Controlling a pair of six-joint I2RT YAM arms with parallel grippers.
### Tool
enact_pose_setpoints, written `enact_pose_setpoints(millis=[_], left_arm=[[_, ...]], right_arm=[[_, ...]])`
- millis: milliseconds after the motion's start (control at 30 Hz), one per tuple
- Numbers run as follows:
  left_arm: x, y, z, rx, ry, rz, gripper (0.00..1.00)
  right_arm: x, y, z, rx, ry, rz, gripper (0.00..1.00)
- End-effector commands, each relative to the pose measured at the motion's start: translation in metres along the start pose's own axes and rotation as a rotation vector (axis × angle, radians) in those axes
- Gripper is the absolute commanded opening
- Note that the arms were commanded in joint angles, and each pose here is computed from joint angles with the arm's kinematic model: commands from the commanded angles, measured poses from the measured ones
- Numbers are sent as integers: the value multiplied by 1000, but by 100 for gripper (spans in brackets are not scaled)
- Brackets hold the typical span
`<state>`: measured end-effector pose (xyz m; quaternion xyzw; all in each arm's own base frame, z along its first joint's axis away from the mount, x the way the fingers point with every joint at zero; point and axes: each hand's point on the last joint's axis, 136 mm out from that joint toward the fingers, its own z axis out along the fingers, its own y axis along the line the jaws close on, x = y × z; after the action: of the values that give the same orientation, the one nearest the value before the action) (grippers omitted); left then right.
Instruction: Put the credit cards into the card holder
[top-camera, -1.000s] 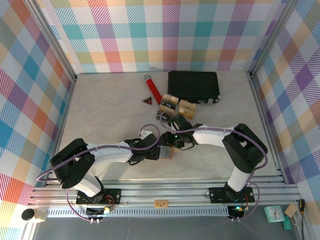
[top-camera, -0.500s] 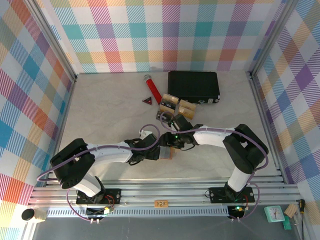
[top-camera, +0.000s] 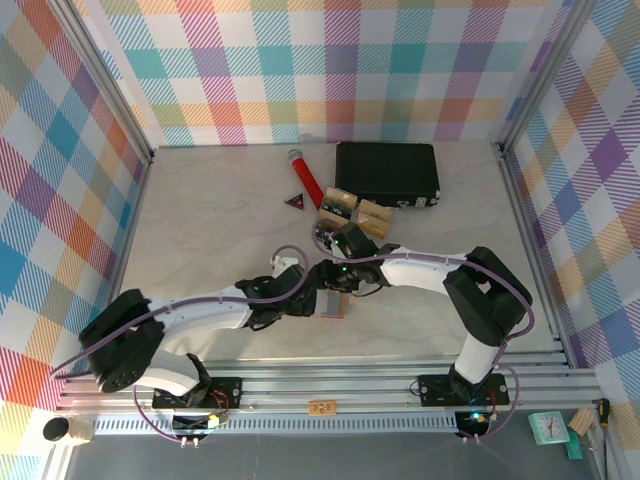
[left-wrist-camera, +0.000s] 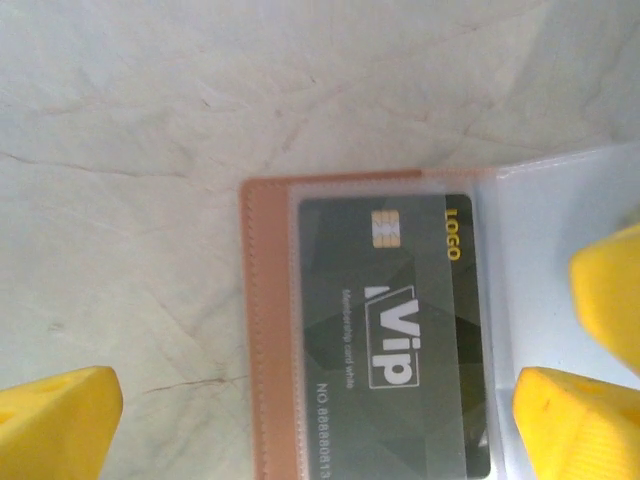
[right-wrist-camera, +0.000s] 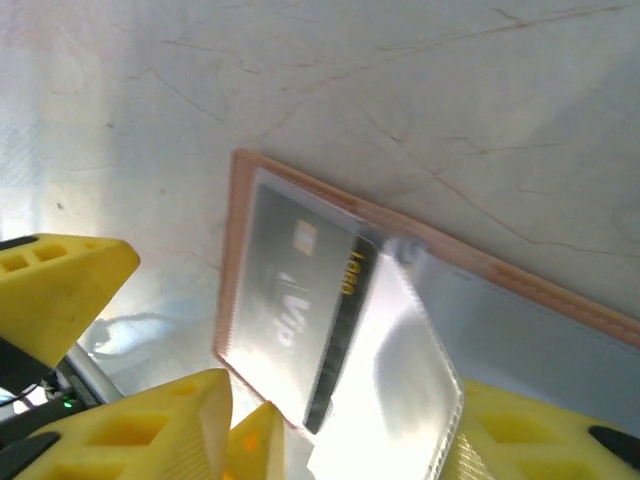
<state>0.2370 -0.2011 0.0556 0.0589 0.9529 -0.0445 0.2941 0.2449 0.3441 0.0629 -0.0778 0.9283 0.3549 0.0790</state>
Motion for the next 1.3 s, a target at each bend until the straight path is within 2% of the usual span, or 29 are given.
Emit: enact_pose_setpoints(millis=[0,267,400,500,700,833,1000,1100,1267], left_arm=[[-14,28,-18,-61,-69,-76,100],[-26,65,-46,-86,-147,-178,100],[-23,72,-51,-92,-149,-186,100],[-22,74,-51,-93,-147,-190,100],[-23,72,-49,-91,-143,-184,100],[-24,68,-44,-89,-129,-171,100],[-24,60,-35,-83,-104,-154,100],[-25,57,-32,-81,-94,-152,100],[-28,50,-25,-83,-71,-134,100]], right_arm=[[1,23,-1,-36,16,-22,52],[1,41,36,-21,49,-37,54],[-3,42,59,-21,55,-34,54],[-5,44,62,-26,56,-34,54],[-11,59,30,-29,6,-96,54],[-11,52,-1,35,-46,-132,56],[2,7,-37,193,-97,-126,58],[10,-25,-57,312,-132,-111,63],[31,-65,-73,444,-124,-91,68]])
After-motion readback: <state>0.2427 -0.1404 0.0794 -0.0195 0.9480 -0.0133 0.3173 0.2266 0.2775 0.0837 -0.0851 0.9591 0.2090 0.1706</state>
